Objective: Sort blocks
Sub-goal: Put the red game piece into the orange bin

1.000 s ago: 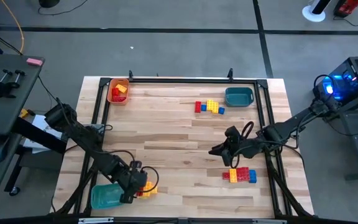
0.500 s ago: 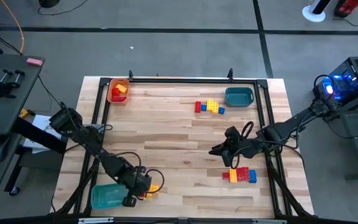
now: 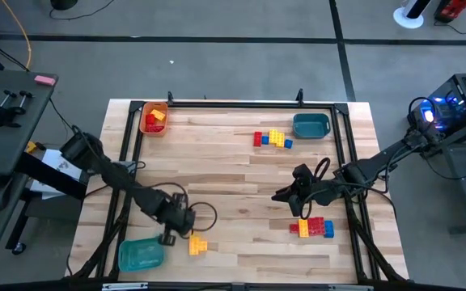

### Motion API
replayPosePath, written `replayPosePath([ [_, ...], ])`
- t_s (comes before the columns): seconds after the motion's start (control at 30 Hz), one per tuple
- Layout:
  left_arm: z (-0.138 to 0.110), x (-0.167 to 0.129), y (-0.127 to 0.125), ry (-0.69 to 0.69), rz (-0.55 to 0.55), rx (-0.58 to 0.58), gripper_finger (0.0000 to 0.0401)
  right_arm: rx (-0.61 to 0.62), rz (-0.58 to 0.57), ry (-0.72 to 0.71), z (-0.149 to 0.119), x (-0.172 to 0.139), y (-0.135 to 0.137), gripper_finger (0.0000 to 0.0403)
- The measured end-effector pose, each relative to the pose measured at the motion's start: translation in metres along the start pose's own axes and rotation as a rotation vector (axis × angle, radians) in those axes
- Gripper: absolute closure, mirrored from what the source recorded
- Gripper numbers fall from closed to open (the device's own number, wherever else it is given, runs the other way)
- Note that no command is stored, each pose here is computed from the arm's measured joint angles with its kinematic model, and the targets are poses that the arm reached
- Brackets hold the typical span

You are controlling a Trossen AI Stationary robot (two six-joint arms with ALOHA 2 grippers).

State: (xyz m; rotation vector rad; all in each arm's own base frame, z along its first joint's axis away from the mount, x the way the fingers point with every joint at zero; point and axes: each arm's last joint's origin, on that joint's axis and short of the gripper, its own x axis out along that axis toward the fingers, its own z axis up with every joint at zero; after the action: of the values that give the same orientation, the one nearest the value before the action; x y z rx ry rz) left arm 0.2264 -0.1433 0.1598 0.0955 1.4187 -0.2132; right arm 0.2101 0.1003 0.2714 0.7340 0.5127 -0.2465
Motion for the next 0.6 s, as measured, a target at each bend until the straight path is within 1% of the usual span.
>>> replayPosePath([
  [0.1,-0.008,-0.004,0.011,0.091,0.043,0.062,0.0401,0.000,-0.001,-0.002,0.000,0.000,0.000,0.0403],
  [0.17,-0.011,-0.008,0.017,0.143,0.070,0.063,0.0401,0.001,0.000,-0.003,0.000,0.000,0.000,0.0403],
  [0.33,-0.006,-0.033,0.019,0.081,0.057,0.049,0.0401,0.002,0.002,-0.004,0.000,0.000,0.000,0.0403],
  [0.37,-0.006,-0.037,0.019,0.061,0.057,0.030,0.0401,0.002,0.002,-0.004,0.000,0.000,0.000,0.0403],
  [0.4,-0.006,-0.042,0.019,0.034,0.065,-0.005,0.0401,0.002,0.002,-0.004,0.000,0.000,0.000,0.0403],
  [0.47,-0.007,-0.051,0.020,-0.016,0.087,-0.133,0.0401,0.002,0.002,-0.004,0.000,0.000,0.000,0.0403],
  [0.6,-0.015,-0.052,0.018,-0.095,0.161,-0.495,0.0401,0.002,0.002,-0.004,0.000,0.000,0.000,0.0403],
])
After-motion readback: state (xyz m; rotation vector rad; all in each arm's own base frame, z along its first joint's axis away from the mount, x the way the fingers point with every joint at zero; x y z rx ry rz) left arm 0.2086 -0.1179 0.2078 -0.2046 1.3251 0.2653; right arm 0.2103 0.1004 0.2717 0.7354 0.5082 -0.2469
